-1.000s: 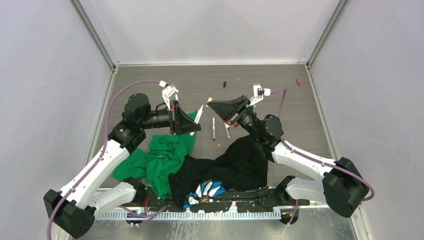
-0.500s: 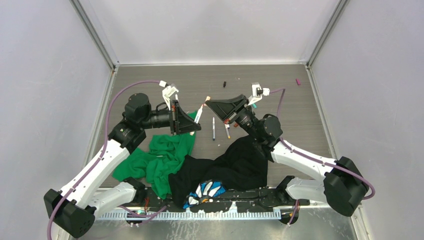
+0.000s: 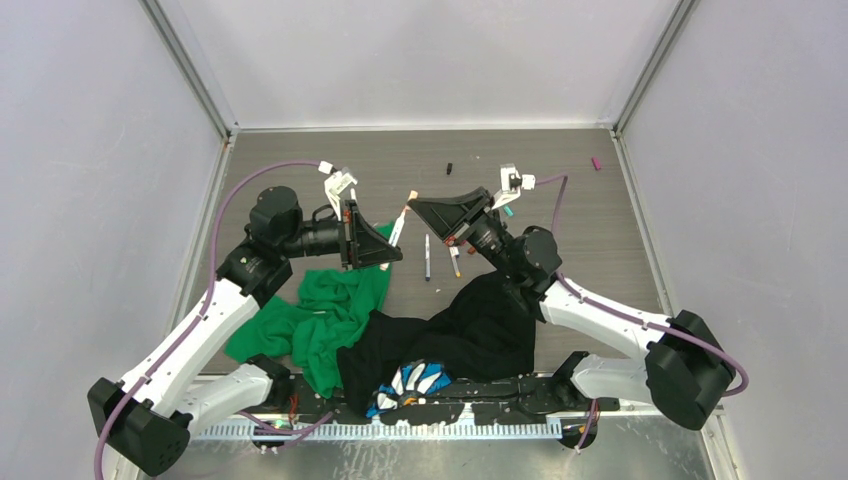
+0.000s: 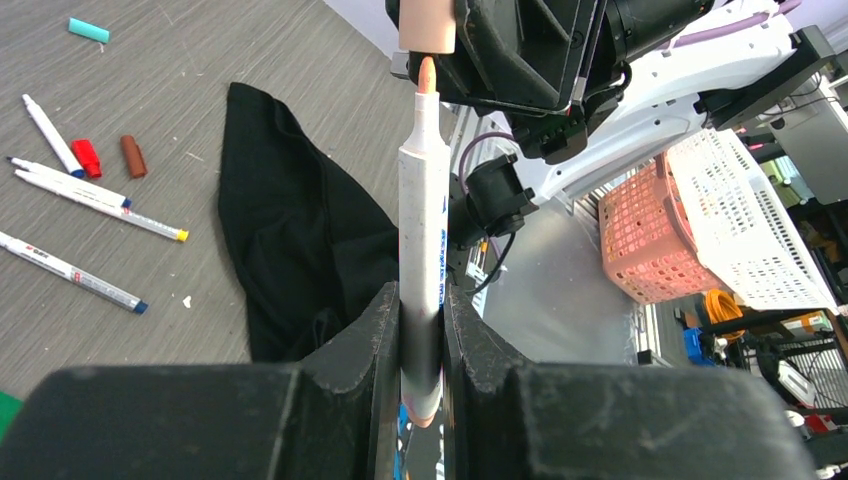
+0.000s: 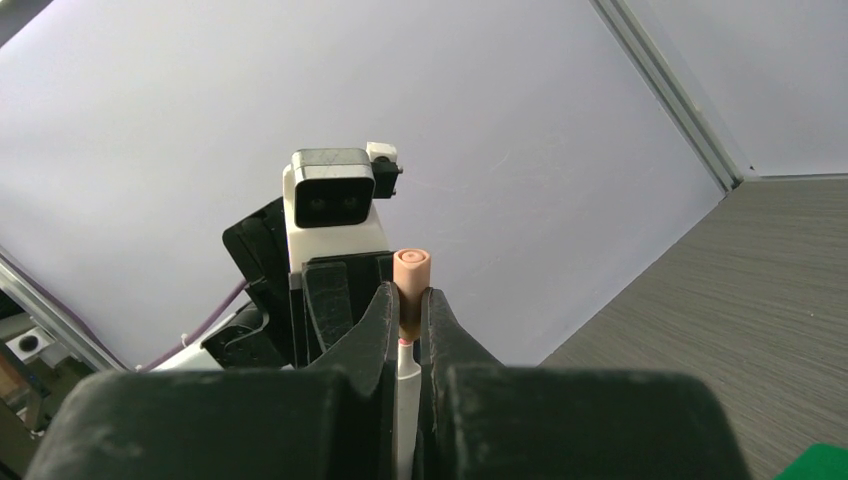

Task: Insert the pens into the pen caps
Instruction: Insert the pen cap onto the pen.

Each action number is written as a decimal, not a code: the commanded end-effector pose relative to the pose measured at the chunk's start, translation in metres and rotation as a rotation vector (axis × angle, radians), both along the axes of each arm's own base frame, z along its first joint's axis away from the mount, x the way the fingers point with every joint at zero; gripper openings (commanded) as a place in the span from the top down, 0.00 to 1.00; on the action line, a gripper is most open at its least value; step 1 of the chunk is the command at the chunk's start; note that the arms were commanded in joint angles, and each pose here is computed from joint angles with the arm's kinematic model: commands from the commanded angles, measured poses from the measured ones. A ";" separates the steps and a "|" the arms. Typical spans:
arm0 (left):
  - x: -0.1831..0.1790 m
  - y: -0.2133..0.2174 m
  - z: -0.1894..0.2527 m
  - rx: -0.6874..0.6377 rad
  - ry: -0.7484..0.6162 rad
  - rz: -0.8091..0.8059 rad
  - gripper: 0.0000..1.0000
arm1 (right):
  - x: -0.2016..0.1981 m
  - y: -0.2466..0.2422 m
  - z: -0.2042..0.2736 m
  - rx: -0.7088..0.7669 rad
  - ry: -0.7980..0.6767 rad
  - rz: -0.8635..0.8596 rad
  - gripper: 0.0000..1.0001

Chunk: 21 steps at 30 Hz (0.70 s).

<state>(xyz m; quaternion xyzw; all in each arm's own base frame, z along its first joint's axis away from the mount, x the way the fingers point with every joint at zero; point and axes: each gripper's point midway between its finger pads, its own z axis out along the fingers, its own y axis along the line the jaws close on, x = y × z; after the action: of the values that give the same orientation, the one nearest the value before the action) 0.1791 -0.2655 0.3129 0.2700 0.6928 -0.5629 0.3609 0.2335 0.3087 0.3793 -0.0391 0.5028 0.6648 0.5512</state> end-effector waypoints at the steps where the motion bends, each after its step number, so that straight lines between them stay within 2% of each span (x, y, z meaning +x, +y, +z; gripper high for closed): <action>1: -0.001 -0.001 0.014 -0.025 -0.059 -0.014 1.00 | -0.003 -0.002 0.033 0.056 -0.076 -0.018 1.00; 21: 0.011 0.004 0.009 0.012 -0.063 0.073 1.00 | -0.010 0.006 0.022 -0.012 -0.068 0.016 1.00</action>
<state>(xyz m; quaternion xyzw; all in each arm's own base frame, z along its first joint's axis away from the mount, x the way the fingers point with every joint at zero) 0.1866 -0.2635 0.3073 0.2591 0.7047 -0.5466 0.3708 0.2372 0.3181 0.3689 -0.0472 0.5247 0.6527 0.5445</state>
